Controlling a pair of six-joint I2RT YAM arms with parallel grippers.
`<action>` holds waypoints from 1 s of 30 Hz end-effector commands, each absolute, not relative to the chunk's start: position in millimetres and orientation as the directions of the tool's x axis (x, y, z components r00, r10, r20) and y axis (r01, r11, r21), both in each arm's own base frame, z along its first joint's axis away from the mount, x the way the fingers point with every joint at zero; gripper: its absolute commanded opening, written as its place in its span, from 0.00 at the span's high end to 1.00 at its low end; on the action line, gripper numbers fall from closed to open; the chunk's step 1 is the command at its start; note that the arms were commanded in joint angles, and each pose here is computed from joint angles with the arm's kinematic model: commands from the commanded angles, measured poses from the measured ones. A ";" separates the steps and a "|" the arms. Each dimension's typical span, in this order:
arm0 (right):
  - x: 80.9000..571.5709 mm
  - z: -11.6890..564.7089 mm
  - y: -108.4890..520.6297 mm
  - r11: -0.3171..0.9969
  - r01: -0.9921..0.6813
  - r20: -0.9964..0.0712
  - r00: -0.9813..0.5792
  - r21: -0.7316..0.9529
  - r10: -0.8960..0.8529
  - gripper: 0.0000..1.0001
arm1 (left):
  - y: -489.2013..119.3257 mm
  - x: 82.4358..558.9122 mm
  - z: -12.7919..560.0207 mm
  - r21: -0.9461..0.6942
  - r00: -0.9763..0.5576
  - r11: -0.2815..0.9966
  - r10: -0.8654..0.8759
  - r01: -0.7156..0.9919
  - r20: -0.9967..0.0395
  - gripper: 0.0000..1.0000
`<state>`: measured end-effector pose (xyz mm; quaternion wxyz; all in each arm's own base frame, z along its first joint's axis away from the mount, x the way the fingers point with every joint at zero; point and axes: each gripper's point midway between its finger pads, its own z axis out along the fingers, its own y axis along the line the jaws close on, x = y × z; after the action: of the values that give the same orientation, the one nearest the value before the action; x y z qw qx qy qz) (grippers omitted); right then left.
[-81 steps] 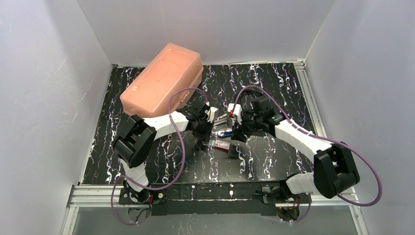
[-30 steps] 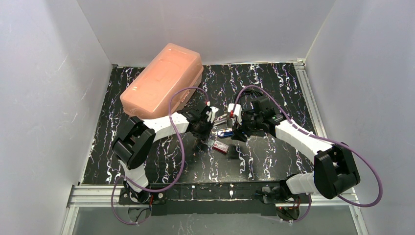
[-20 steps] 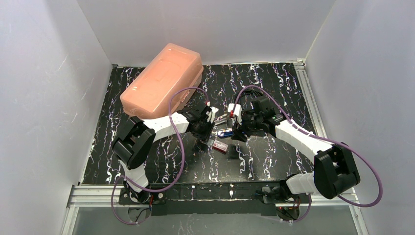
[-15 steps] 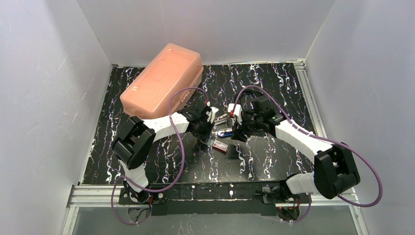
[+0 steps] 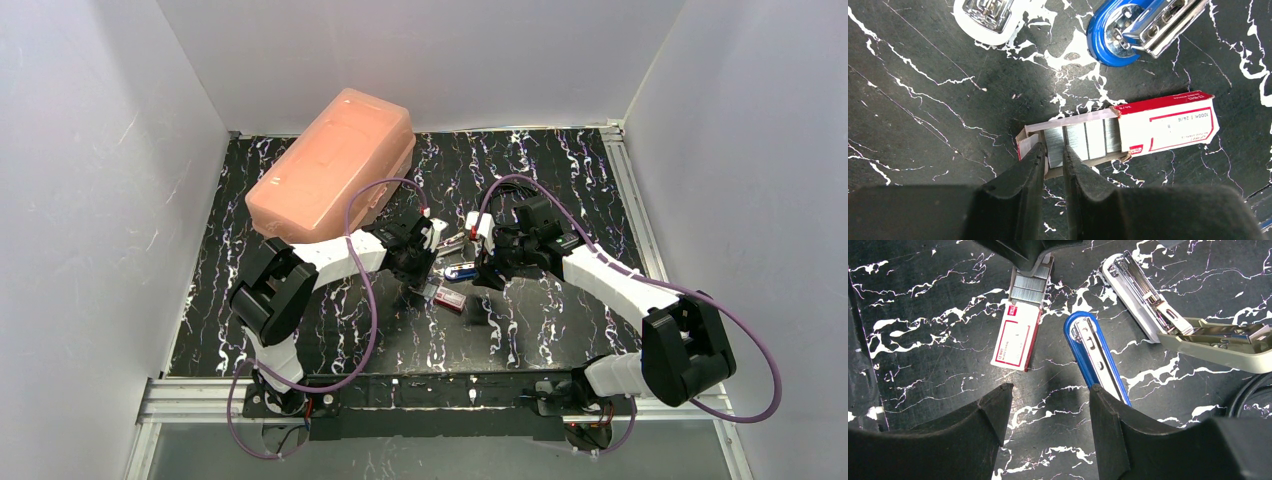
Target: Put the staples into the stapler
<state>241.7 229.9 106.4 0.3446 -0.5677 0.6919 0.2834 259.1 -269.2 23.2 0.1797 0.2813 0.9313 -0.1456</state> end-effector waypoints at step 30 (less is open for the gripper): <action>241.0 105.5 228.5 0.182 -0.983 -0.797 -0.111 0.001 -0.594 0.34 | -258.2 262.1 29.7 -0.116 -0.745 0.790 0.502 0.601 -0.440 0.80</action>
<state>241.8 229.8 106.2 0.3449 -0.5700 0.6903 0.2823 263.2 -264.0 20.3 0.1897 0.2953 0.9273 -0.1299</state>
